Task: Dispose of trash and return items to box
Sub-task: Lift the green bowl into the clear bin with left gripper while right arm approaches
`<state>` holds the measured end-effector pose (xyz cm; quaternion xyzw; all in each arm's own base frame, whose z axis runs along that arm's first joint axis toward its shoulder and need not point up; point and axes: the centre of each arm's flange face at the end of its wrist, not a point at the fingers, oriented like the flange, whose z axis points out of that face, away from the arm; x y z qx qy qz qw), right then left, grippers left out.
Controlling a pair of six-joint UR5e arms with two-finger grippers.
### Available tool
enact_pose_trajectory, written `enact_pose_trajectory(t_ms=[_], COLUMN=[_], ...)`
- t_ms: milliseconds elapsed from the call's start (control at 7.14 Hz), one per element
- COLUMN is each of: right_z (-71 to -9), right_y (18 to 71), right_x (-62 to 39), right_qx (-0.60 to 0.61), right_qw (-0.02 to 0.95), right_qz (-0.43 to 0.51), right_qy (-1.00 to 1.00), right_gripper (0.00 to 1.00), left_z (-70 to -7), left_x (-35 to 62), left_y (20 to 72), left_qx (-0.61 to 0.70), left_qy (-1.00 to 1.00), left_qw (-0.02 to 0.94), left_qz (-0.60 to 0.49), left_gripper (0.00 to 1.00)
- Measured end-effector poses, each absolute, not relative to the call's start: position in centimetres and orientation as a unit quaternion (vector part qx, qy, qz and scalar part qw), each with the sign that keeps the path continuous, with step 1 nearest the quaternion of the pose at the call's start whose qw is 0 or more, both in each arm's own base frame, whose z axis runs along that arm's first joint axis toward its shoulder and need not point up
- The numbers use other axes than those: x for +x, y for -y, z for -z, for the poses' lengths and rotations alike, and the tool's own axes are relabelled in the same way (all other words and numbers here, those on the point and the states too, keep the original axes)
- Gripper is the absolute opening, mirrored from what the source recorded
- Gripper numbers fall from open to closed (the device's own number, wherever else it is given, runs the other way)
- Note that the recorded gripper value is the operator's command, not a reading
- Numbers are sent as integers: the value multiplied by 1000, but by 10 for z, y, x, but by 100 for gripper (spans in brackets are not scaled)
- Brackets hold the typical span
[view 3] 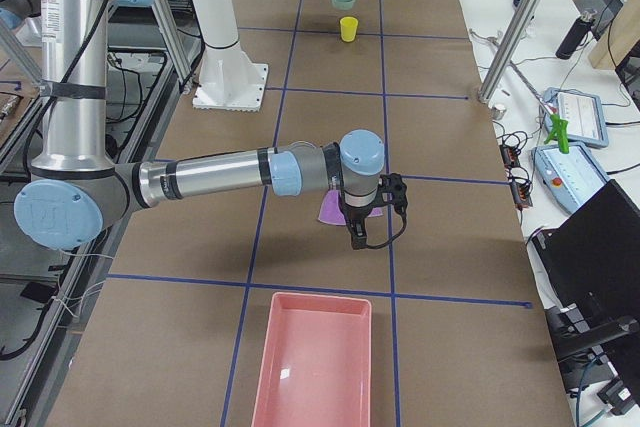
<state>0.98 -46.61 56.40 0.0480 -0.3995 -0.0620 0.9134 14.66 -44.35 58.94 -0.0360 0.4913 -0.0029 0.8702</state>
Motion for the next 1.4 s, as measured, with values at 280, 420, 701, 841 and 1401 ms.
enact_pose_trajectory(t_ms=[280, 420, 701, 841, 1401], right_z=[-556, -551, -542, -535, -512], right_y=[472, 475, 481, 487, 499], right_x=[0, -7, -22, -36, -77], right_qx=[40, 35, 29, 25, 7], right_qw=[914, 914, 914, 913, 917], right_qz=[44, 37, 35, 36, 12], right_qy=[401, 402, 404, 405, 398], right_gripper=[100, 100, 100, 100, 100], left_z=[-629, -647, -673, -708, -836], left_x=[53, 1, -83, -108, -129], left_y=[454, 457, 457, 448, 394], left_qx=[6, 18, 31, 24, -31], left_qy=[-480, -468, -439, -426, -435], left_qw=[877, 883, 897, 903, 898], left_qz=[-18, -28, -46, -57, -55], left_gripper=[0, 0, 0, 0, 0])
